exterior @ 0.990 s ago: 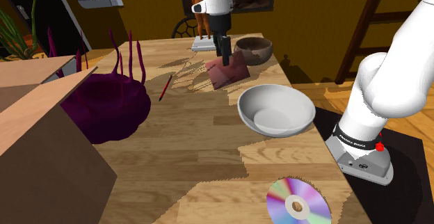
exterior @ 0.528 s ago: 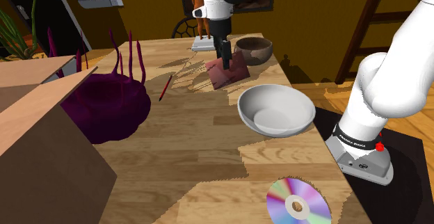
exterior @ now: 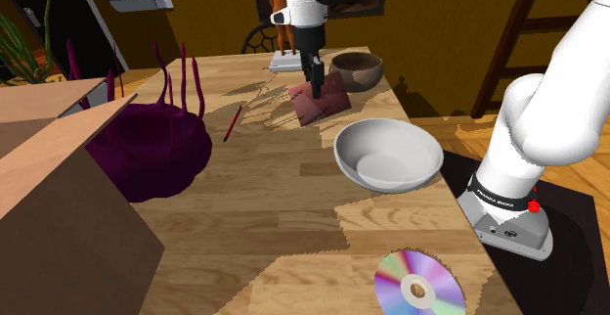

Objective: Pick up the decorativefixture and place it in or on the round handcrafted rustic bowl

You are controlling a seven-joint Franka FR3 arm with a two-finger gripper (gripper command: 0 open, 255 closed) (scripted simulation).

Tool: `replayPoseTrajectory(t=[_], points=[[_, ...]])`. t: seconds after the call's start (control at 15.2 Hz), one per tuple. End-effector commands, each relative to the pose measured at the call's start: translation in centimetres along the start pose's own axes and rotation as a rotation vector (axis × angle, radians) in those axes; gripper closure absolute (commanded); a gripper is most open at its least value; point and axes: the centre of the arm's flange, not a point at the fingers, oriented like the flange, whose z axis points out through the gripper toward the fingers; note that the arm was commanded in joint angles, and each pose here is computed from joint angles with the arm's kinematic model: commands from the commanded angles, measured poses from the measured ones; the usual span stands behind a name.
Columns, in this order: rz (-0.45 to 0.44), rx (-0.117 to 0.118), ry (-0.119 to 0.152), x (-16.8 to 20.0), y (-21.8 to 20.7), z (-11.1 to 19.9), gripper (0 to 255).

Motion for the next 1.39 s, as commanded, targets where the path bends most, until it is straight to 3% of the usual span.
replayPoseTrajectory(t=[0.0, 0.2, 1.32], points=[[0.000, 0.002, -0.002, 0.0, 0.0, 0.1, 255], [0.000, 0.002, -0.002, 0.0, 0.0, 0.1, 255], [0.000, 0.002, -0.002, -0.1, -0.1, -8.9, 255]])
